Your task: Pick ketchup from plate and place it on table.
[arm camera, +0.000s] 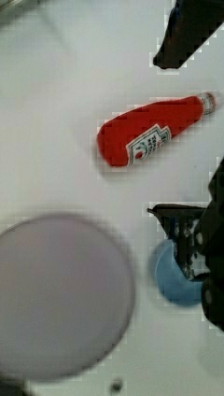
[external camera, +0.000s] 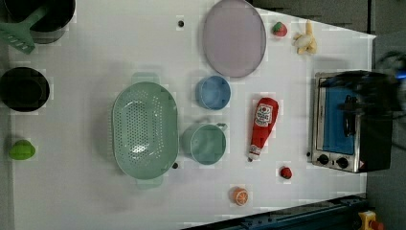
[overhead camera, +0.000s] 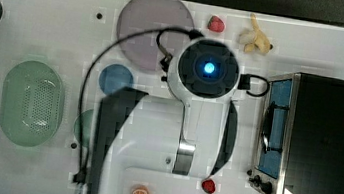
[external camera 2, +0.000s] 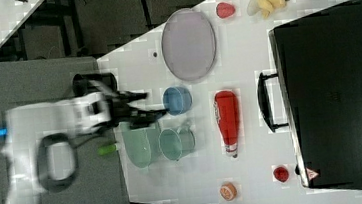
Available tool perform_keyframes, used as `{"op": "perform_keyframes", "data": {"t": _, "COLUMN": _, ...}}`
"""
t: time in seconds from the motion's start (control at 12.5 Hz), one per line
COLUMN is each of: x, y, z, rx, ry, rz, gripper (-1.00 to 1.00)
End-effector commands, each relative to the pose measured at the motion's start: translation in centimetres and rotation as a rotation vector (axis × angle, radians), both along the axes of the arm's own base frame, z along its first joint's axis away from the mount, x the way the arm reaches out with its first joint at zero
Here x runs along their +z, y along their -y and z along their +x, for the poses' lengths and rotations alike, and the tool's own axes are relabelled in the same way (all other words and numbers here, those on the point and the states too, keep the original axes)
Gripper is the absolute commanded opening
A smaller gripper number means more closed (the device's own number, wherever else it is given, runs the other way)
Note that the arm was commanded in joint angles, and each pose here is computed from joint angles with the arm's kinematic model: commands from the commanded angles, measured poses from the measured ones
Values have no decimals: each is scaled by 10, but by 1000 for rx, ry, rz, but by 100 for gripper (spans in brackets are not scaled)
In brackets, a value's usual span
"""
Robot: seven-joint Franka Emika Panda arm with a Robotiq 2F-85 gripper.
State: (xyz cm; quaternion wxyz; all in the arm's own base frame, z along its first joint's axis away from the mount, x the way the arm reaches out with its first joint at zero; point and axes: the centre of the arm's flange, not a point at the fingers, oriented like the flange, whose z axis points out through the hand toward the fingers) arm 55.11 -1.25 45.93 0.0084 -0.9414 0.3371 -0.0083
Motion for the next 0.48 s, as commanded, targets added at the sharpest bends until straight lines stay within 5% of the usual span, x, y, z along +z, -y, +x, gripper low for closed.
{"op": "perform_keyframes", "data": {"t": 0.08, "x": 66, "y": 6, "z": 2, "rx": -151, "ry": -32, "rz": 1, "gripper": 100}}
{"op": "perform_keyframes", "data": {"t": 0.24, "x": 95, "y": 7, "z": -4, "rx": -152, "ry": -82, "rz": -2, "gripper": 100}}
{"op": "perform_keyframes", "data": {"t": 0.48, "x": 105, "y": 10, "z": -4, "rx": -156, "ry": -80, "rz": -2, "gripper": 100}}
